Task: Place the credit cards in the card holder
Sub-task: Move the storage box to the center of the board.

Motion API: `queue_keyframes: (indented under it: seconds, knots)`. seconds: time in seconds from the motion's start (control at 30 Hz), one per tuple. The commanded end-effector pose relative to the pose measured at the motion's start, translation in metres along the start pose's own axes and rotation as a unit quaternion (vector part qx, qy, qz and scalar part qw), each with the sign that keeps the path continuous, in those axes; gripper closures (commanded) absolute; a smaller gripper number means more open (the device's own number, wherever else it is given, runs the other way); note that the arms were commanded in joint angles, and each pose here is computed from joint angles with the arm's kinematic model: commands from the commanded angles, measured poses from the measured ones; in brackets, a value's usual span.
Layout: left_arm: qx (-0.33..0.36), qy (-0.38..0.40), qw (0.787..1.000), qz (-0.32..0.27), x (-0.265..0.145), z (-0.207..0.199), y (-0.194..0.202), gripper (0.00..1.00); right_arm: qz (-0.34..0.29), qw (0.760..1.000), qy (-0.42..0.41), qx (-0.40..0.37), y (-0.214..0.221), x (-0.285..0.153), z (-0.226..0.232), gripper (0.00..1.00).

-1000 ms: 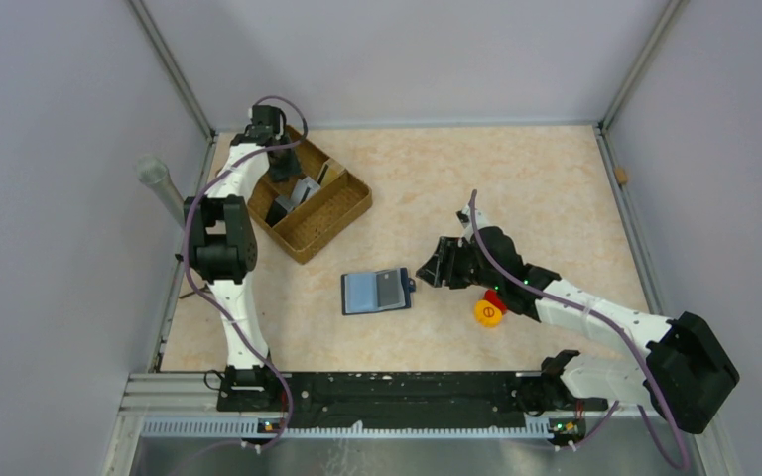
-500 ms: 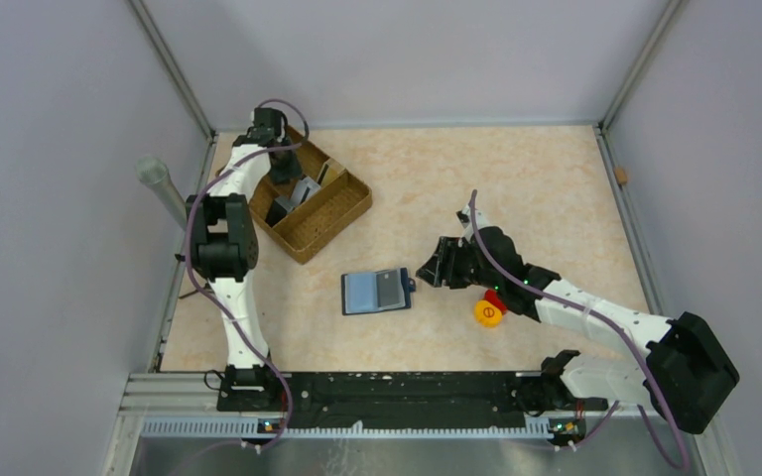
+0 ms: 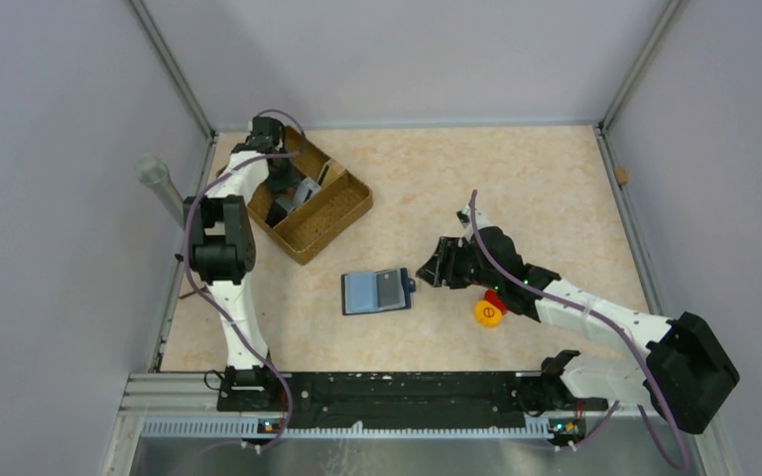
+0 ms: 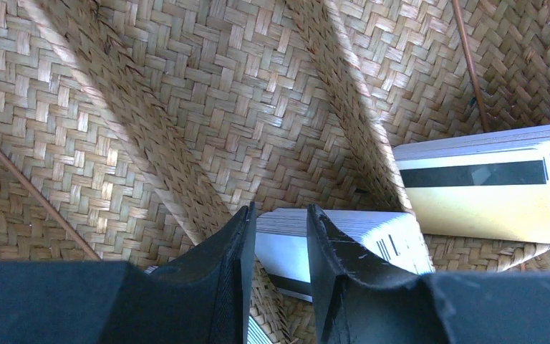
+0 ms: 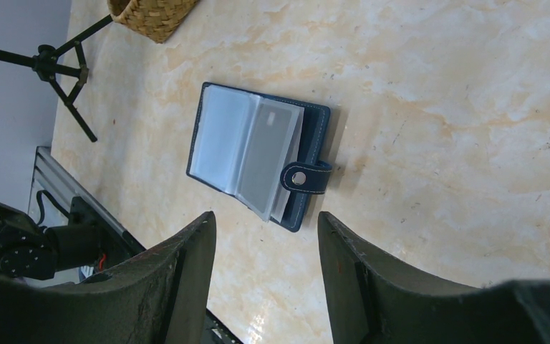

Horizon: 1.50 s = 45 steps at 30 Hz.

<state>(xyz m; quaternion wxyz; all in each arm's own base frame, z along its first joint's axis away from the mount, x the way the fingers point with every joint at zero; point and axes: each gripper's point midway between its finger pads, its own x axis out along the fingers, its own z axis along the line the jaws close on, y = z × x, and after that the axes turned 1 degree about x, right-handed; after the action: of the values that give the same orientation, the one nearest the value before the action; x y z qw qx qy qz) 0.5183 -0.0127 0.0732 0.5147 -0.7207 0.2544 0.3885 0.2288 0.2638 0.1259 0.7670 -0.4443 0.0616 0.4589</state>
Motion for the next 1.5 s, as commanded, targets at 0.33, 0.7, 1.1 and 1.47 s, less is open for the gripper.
queue_keyframes:
  seconds: [0.33,0.7,1.1,1.47]
  knots:
    - [-0.008,0.076,0.996,-0.038,-0.062,-0.025,-0.016,0.55,-0.030,0.999,-0.037,-0.021,-0.023,-0.001,0.019,0.42]
    - [-0.013,0.090,0.994,-0.060,-0.110,-0.024,-0.014,0.26,-0.030,0.991,0.043,-0.122,-0.079,0.043,0.022,0.26]
    - [-0.004,0.118,0.991,-0.065,-0.144,-0.030,-0.008,0.18,0.024,0.979,0.090,-0.179,-0.132,0.188,0.023,0.37]
    - [-0.001,0.121,0.991,-0.062,-0.145,-0.031,-0.008,0.18,0.039,0.975,0.144,-0.167,-0.141,0.266,-0.013,0.47]
